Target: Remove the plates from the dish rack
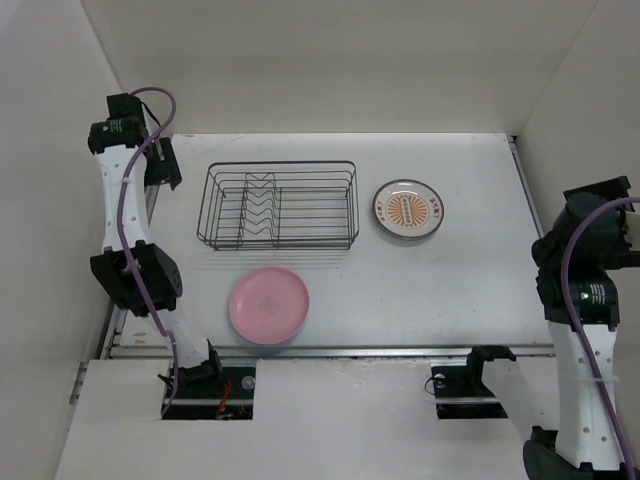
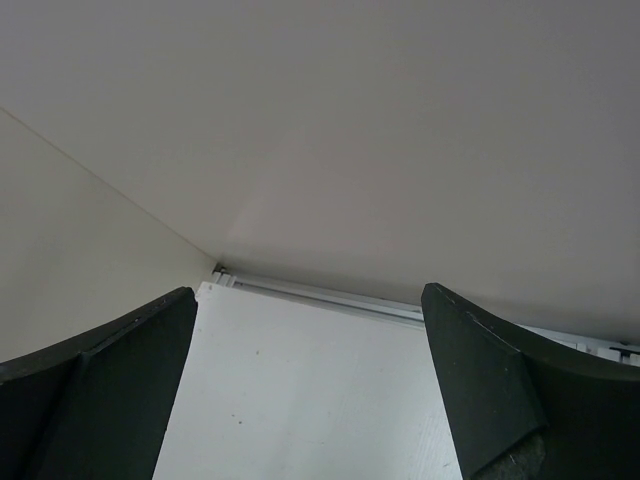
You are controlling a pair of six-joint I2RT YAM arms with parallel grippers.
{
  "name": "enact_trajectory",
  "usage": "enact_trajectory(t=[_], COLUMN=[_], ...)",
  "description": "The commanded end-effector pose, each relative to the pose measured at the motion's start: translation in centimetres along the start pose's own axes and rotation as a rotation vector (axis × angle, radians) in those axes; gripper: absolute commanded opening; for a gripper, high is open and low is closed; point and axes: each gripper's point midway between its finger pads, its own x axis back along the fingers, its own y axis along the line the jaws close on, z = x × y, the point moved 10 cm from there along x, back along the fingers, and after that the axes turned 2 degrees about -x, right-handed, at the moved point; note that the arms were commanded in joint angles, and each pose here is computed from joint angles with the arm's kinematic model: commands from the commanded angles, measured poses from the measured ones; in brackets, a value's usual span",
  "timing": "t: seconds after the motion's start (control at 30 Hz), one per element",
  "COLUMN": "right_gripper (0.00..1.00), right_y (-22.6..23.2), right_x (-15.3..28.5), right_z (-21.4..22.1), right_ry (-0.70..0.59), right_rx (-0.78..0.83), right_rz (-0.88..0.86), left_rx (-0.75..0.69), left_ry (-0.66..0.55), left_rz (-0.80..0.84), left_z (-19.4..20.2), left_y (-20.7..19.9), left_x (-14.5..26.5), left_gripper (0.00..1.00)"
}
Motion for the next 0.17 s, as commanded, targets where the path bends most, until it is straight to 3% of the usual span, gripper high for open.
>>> enact_trajectory(t=[0.0,0.13], right_gripper=[1.00,1.00], right_y=[0.45,0.50], right_x=[-0.01,-0.01], right_z=[-0.83,-0.90], right_ry=[-0.020,-0.021], right_rx=[-0.030,-0.024], right_rz=[-0.014,-0.019], left_rx=[0.023,0.024], left_ry=[-0.046,-0.055], left_rz=[0.006,0.016], left_z=[0.54,0.59], left_y=[0.36,0.35], left_x=[2.16,2.52], left_gripper=[0.84,0.84])
